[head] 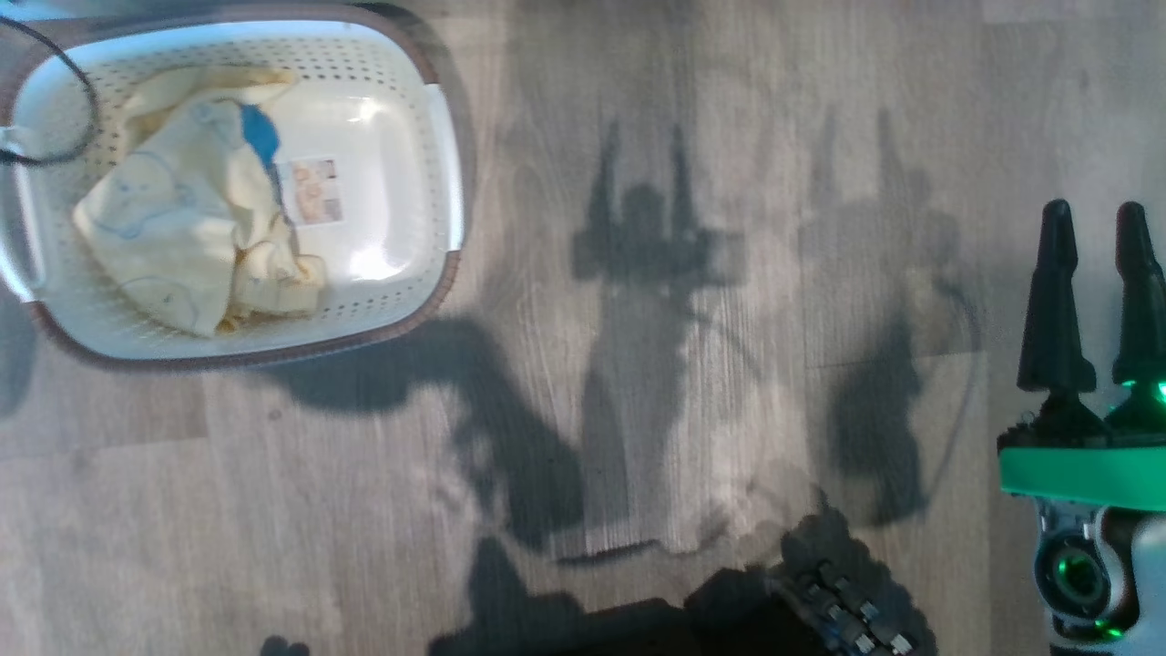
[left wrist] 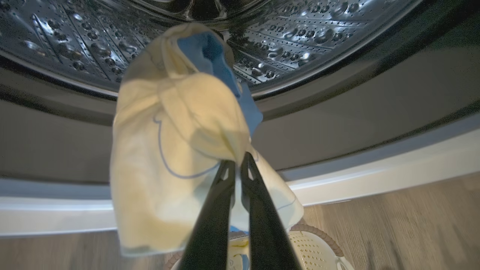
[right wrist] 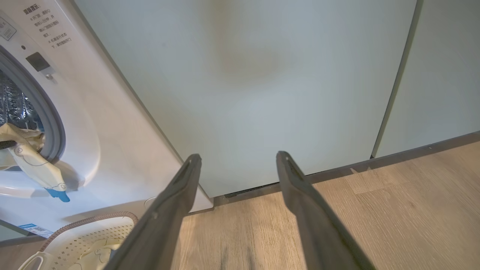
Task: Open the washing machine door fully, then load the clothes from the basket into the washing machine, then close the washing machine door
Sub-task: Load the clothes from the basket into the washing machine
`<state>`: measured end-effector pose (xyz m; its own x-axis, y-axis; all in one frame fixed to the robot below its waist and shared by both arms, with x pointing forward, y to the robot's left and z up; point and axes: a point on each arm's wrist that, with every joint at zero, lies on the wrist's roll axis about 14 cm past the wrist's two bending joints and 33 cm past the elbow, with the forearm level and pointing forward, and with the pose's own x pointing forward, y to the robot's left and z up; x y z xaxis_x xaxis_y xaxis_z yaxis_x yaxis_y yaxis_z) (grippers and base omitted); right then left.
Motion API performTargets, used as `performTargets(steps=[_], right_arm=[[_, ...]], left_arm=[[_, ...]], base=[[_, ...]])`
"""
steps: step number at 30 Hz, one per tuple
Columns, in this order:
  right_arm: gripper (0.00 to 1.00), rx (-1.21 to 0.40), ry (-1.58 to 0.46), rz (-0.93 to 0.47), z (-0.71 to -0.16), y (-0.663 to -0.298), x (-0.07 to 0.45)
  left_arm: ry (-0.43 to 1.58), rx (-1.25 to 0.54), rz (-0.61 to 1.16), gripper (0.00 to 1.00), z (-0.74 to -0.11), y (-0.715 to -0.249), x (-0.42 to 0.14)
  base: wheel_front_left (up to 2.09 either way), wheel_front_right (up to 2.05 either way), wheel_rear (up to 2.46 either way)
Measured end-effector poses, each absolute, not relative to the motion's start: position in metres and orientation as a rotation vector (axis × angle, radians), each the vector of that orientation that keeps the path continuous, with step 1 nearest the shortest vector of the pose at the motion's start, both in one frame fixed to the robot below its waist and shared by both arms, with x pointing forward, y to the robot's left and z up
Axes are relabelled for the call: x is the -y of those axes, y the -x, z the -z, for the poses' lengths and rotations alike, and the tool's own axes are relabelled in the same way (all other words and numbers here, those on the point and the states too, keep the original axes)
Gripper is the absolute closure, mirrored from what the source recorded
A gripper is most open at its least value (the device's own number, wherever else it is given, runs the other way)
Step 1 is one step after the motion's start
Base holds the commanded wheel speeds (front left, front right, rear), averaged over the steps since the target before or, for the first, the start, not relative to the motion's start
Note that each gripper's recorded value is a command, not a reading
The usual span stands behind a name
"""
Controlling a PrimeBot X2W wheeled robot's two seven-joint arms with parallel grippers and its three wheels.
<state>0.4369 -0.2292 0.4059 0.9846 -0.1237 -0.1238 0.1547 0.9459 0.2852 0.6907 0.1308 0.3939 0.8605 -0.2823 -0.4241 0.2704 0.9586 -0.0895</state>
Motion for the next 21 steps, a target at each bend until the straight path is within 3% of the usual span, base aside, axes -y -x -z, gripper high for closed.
performTargets(steps=[14,21], right_arm=[[0.00,-0.121,-0.306,0.207,-0.403,-0.429,0.248],[0.00,-0.145,-0.295,0.237,-0.399,-0.421,0.256]], left_arm=[[-0.107,-0.341,0.224,1.00,-0.398,-0.755,-0.131],[-0.170,-0.206,0.213,1.00,-0.408,-0.789,-0.119]], base=[[0.00,0.00,0.00],[0.00,0.00,0.00]])
